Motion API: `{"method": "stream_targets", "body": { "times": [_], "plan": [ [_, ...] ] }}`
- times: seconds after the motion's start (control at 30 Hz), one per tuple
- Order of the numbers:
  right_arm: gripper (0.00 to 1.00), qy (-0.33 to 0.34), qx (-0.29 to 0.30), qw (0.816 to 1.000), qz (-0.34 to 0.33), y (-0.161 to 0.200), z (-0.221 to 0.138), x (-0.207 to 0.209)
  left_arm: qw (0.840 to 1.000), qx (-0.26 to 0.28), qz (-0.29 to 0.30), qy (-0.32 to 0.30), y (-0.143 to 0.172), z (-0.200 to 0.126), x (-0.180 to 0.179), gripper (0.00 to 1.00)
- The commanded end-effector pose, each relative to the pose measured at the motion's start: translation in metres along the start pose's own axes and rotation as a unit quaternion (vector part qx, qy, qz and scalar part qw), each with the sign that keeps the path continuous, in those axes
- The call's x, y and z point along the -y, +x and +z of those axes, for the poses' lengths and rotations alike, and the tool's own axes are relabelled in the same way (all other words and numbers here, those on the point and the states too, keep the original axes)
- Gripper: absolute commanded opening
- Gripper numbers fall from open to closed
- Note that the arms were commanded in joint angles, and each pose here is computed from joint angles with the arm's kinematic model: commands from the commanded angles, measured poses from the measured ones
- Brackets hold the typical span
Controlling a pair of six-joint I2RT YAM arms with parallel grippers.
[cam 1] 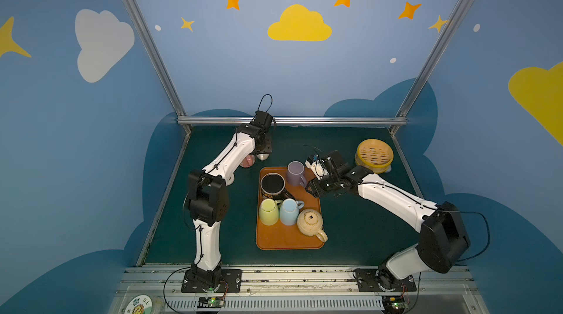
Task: Turn the mug right side up
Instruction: Move the mug to the top-center of the table, then pick up the mug from the tray.
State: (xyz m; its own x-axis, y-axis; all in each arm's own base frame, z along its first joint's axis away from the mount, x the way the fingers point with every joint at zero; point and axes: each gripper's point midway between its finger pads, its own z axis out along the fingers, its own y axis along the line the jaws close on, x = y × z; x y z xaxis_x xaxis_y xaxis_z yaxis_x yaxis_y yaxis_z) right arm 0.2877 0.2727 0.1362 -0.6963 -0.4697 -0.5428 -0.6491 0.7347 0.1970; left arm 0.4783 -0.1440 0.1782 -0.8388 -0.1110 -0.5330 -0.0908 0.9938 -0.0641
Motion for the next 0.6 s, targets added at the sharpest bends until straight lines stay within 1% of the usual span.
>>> {"method": "stream_targets", "body": {
  "times": [0.0, 0.17, 0.23, 0.3, 0.33, 0.37, 0.4, 0.43, 0.53, 0.57],
  "plan": [
    [0.57, 0.016, -0.014, 0.999, -0.024, -0.005, 0.003, 0.001, 0.999, 0.028, -0.016, 0.024, -0.006, -0.033, 0.0, 0.59],
    [0.58, 0.03, -0.041, 0.997, -0.052, -0.011, 0.022, 0.006, 0.995, 0.057, -0.035, 0.072, -0.002, -0.075, 0.002, 0.63],
    [0.58, 0.035, -0.054, 0.996, -0.064, -0.012, 0.03, 0.01, 0.991, 0.063, -0.05, 0.111, 0.004, -0.093, 0.007, 0.64],
    [0.58, 0.041, -0.07, 0.994, -0.072, -0.012, 0.04, 0.014, 0.983, 0.077, -0.05, 0.159, 0.01, -0.115, 0.014, 0.67],
    [0.58, 0.043, -0.074, 0.993, -0.075, -0.013, 0.043, 0.015, 0.98, 0.083, -0.051, 0.173, 0.013, -0.122, 0.015, 0.68],
    [0.57, 0.045, -0.08, 0.993, -0.077, -0.013, 0.046, 0.016, 0.977, 0.09, -0.055, 0.187, 0.017, -0.131, 0.015, 0.71],
    [0.57, 0.047, -0.084, 0.992, -0.079, -0.015, 0.05, 0.017, 0.974, 0.098, -0.056, 0.197, 0.02, -0.14, 0.015, 0.77],
    [0.58, 0.048, -0.088, 0.992, -0.081, -0.015, 0.053, 0.019, 0.972, 0.103, -0.056, 0.204, 0.023, -0.148, 0.014, 0.8],
    [0.57, 0.05, -0.102, 0.99, -0.085, -0.016, 0.063, 0.022, 0.97, 0.108, -0.056, 0.21, 0.038, -0.163, 0.007, 0.92],
    [0.57, 0.051, -0.106, 0.989, -0.086, -0.016, 0.066, 0.023, 0.97, 0.108, -0.055, 0.212, 0.043, -0.167, 0.004, 0.99]
  ]
}}
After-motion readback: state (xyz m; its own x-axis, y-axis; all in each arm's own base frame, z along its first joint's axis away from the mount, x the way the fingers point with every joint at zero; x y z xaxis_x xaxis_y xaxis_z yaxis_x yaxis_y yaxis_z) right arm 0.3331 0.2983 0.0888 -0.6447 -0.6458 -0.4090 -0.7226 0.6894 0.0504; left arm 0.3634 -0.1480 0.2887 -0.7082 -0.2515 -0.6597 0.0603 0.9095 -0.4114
